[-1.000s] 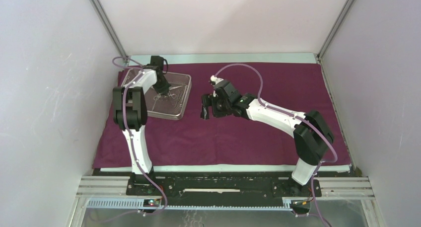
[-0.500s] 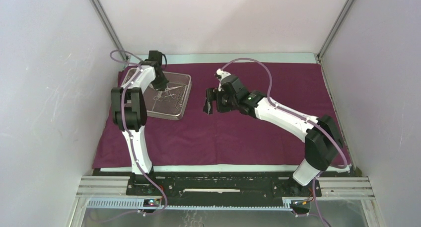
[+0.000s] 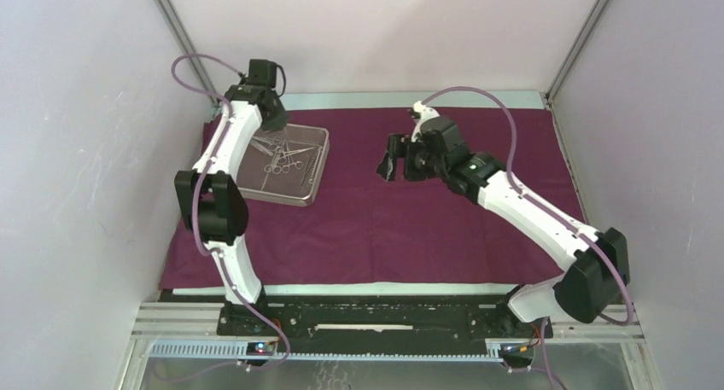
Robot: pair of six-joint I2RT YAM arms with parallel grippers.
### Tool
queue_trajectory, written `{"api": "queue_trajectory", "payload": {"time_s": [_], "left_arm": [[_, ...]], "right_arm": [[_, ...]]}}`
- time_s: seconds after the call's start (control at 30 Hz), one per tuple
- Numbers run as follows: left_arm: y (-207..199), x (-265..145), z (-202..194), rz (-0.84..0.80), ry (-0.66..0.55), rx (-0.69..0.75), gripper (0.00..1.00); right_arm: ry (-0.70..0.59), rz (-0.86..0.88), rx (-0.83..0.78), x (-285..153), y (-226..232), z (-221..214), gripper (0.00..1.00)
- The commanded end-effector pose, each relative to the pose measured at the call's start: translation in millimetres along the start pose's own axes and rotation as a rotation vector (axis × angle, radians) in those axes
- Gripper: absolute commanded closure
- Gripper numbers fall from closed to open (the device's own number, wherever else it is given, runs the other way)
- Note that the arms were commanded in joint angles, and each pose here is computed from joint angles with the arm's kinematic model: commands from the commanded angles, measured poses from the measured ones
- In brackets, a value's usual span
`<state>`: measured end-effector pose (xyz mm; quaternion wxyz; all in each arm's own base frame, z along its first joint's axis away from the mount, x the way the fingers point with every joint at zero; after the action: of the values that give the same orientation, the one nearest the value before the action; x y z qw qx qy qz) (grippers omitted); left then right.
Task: Open and lay out the surgical kit
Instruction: Pick up the medical item from the container, then place the medical item in the surgical kit.
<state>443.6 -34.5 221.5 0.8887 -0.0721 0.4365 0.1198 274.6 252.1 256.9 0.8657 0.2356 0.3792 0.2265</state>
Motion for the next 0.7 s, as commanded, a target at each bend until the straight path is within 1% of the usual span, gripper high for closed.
{"api": "queue_trajectory", "payload": {"time_s": [0.0, 0.1, 0.23, 0.33, 0.43, 0.5, 0.67], "left_arm": [[-40, -62, 8, -0.088, -0.094, 0.049, 1.0], [-70, -77, -2, -0.128, -0.099, 0.077, 1.0], [-116, -92, -23, -0.196, -0.089, 0.097, 1.0], [-148, -102, -39, -0.242, -0.078, 0.115, 1.0], [-177, -109, -56, -0.31, -0.053, 0.119, 1.0], [-192, -109, -65, -0.351, -0.035, 0.116, 1.0], [-229, -98, -94, -0.376, 0.014, 0.15, 1.0]], "right_arm": [[-0.057, 0.005, 0.03, -26, -5, 13, 0.09], [-0.085, 0.022, 0.039, -33, -2, 19, 0.1], [-0.107, 0.04, 0.057, -34, 3, 22, 0.14], [-0.112, 0.028, 0.058, -27, 4, 20, 0.19], [-0.117, -0.006, 0.063, -19, -1, 19, 0.28], [-0.133, -0.015, 0.085, -17, -8, 22, 0.32], [-0.165, -0.068, 0.164, -23, -47, 30, 0.34]]}}
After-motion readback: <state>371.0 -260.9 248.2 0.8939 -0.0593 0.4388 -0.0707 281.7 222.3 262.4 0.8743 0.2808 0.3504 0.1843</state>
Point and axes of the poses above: each gripper's point midway between its finger pads, its own x axis out along the fingers, its own y axis along the line the jaws close on, z = x × y, the point moved 6 cm from there along -x, back along the fingers, and after that the axes turned 12 degrees about x, right-handed, at the moved point
